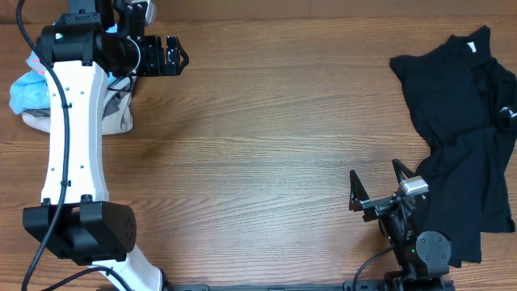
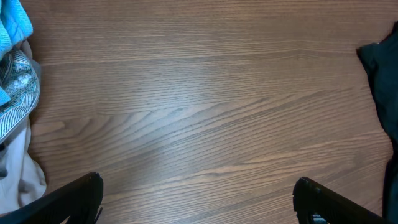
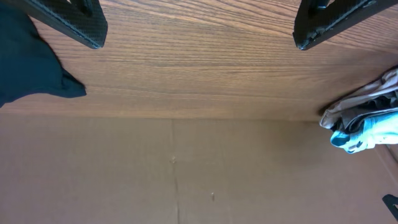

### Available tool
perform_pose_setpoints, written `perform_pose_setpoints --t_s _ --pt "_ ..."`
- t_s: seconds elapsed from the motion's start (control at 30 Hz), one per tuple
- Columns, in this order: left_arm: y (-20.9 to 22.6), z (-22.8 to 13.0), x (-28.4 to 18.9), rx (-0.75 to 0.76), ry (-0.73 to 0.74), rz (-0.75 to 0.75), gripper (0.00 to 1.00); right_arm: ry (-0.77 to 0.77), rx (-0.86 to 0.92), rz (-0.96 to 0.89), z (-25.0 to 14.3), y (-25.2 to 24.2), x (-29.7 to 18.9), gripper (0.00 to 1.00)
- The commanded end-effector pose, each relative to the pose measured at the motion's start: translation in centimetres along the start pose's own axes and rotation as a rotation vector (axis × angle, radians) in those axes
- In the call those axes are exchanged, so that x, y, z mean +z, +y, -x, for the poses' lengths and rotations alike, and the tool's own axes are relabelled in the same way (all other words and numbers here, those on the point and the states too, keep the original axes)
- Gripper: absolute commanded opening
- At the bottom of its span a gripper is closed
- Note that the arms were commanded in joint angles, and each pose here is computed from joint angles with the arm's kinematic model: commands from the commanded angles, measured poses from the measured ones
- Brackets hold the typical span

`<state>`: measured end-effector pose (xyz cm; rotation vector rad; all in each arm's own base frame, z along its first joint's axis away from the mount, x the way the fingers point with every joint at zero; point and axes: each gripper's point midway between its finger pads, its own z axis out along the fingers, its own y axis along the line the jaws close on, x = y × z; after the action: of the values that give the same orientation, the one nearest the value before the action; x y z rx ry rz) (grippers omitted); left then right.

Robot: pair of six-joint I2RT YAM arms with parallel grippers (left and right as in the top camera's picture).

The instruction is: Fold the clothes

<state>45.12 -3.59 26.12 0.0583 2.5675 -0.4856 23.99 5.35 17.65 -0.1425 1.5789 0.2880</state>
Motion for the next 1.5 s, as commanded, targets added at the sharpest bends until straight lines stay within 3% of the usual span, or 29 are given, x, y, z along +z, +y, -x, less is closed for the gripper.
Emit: perform_pose_setpoints --t_s 0.0,0.2,0.43,0.57,0.73,1.0,1.17,1.47 --pt "-0.2 0.0 0.4 -0.009 0.007 -0.016 1.00 -0.004 0.003 0.010 -0.2 0.2 0.0 1.00" --pt "-0.3 0.0 -2.5 0.015 -0.037 0.046 1.00 -0.004 0.003 0.010 -0.2 0.2 0.0 1.00" --pt "-3.4 0.6 -10.4 0.119 -0.261 0.058 1.00 -0.004 0.003 0.010 -0.2 0.2 0.0 1.00" --pt "-4.5 -3.4 -12.9 0.188 -0.443 0.060 1.00 -0.004 0.003 0.010 -0.2 0.2 0.0 1.00" --pt "-3.5 -10.8 -10.9 0.222 -0.540 0.069 1.00 -0.004 0.003 0.010 -0.2 0.2 0.0 1.00" --pt "-1.7 -19.0 -6.7 0.283 -0.784 0.052 1.00 -0.004 0.003 0.010 -0.2 0.2 0.0 1.00" --pt "-0.5 -21.6 -3.7 0.293 -0.854 0.046 1.00 -0.004 0.003 0.010 -0.2 0.2 0.0 1.00" --pt "0.8 -23.1 -1.8 0.307 -0.910 0.071 1.00 -0.004 0.003 0.010 -0.2 0.2 0.0 1.00"
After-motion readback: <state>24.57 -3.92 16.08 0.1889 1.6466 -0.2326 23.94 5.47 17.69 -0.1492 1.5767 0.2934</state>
